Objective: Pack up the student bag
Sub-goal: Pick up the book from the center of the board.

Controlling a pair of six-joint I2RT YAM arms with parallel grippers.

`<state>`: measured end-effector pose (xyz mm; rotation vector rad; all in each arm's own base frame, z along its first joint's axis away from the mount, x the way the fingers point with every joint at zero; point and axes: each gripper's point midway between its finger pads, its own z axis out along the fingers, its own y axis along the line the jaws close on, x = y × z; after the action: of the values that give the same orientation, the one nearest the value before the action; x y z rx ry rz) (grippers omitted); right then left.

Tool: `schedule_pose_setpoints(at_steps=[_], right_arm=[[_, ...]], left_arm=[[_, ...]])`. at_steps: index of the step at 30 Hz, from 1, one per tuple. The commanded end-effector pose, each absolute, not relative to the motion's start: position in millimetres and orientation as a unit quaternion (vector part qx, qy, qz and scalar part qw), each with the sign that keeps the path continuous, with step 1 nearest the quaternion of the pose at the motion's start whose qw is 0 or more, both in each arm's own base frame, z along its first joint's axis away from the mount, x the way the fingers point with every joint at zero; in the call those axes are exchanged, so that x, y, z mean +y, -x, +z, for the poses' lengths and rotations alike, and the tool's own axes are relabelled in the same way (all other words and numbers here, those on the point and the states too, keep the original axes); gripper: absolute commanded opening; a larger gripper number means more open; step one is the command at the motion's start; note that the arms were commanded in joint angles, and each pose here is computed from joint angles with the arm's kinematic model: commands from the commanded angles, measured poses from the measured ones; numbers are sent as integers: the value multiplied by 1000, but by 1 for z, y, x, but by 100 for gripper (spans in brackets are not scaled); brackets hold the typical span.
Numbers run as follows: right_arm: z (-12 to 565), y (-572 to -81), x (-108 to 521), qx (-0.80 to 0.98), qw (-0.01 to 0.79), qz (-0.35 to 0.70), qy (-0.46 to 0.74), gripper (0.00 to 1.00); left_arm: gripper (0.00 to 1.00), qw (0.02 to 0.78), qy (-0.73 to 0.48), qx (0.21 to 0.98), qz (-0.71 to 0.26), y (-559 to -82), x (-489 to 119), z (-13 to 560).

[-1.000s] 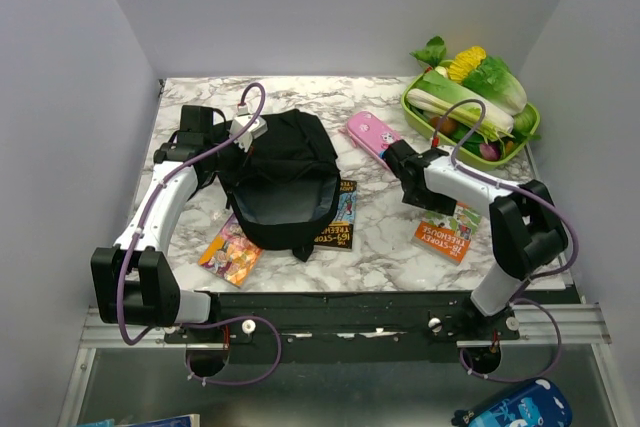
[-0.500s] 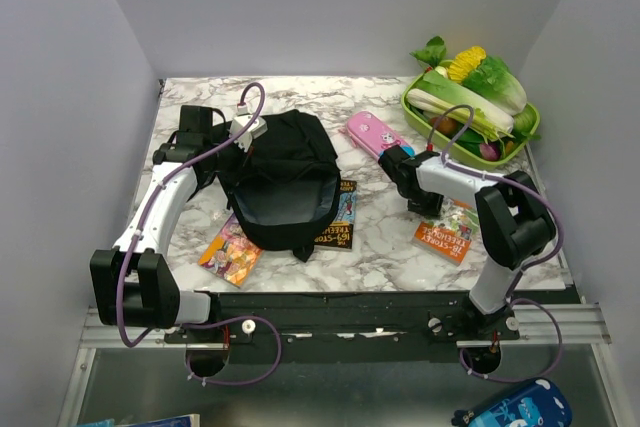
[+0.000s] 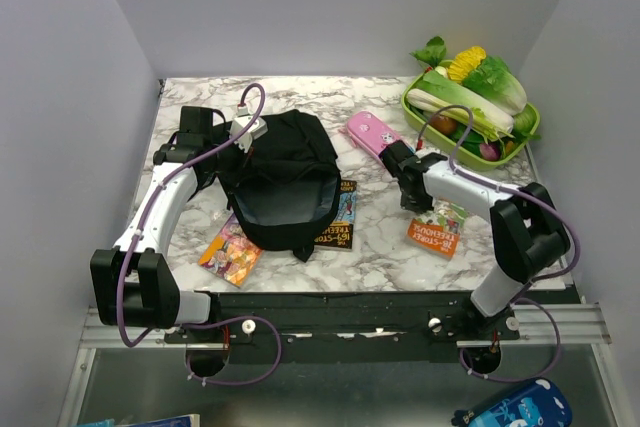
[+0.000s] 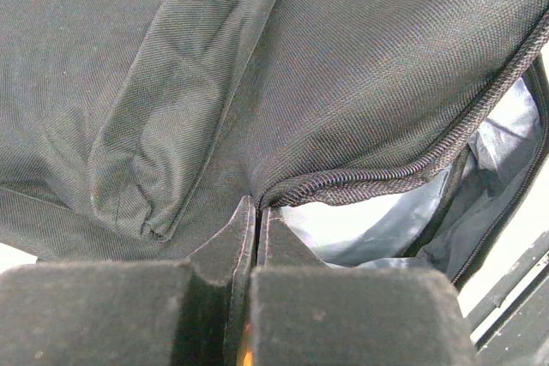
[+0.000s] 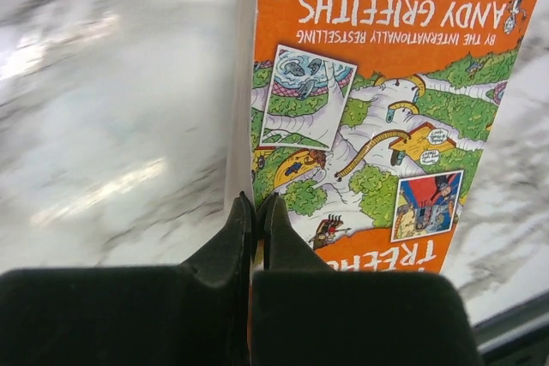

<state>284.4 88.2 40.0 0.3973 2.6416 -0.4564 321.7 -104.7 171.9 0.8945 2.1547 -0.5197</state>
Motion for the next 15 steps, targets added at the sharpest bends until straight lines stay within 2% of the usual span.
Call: schedule_pose_setpoints(at_steps=[1,5,12,15], right_arm=[[87,-314,177,954,285,18,-94,1],[132,-307,195,942,329,47,-52,1],[179,-276,212,925,366,95,37,1],[196,-267,209,920,378,81,67,1]], left_arm=[[0,390,-352,826,-206,-323,-107,185],[0,390,-350,825,-210,-322,-108,186],[0,391,-348,820,-230,-321,-114,194],[0,396,-348,817,-235,-323,-116,199]])
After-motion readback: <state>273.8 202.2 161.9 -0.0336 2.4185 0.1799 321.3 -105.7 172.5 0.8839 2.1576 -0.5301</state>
